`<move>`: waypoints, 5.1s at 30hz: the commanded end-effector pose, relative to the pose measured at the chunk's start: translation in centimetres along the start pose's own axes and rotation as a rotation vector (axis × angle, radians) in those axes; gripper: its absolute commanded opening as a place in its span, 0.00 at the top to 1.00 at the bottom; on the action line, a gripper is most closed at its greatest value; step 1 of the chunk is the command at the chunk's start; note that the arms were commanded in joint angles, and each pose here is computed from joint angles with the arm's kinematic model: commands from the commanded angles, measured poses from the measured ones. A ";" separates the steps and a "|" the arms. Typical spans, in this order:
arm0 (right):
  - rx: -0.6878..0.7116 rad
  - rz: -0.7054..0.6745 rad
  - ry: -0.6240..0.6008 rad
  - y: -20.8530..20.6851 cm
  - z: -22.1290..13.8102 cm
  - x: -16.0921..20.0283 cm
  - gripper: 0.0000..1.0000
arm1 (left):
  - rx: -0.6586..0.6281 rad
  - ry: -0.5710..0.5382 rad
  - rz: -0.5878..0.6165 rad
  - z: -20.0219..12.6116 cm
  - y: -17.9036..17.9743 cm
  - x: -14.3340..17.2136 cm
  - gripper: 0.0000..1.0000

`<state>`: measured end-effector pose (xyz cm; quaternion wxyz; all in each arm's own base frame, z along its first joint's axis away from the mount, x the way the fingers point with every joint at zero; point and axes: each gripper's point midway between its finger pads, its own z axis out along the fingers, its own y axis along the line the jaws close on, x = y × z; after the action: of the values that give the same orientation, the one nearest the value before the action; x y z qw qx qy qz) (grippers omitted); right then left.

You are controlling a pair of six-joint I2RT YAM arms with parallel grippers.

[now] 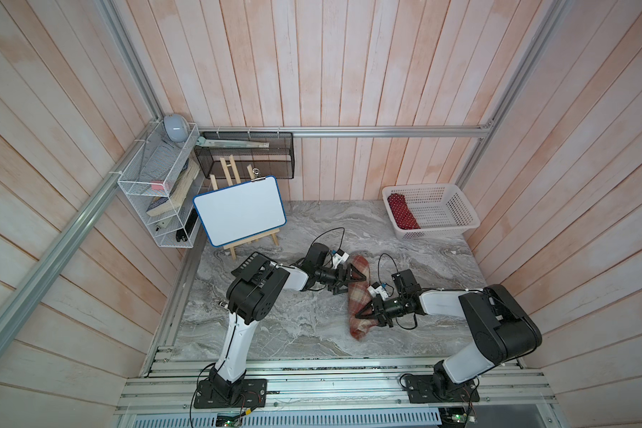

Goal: Roll up the skirts
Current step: Roll the skirt at the center of the board, then pick up the skirt from the center of the board.

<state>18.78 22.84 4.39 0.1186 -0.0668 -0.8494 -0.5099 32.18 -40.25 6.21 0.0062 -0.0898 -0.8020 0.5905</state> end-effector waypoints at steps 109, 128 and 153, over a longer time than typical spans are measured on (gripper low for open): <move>0.248 -0.055 -0.072 -2.2 1.8 -3.8 0.02 | 0.149 0.116 -0.205 -0.7 -3.0 -3.0 1.00; 0.067 -0.024 0.052 0.7 4.9 -3.1 0.10 | 0.165 0.008 -0.151 0.3 -4.6 -7.8 1.00; 0.582 -0.194 -0.159 4.6 -1.7 -8.3 1.00 | -0.161 -0.180 0.055 -7.5 -6.9 -13.6 0.00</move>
<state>33.67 24.21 9.50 -0.0966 -0.0176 -0.9448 -0.3125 42.68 -39.16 11.28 0.0115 -0.0239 -0.8423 0.5383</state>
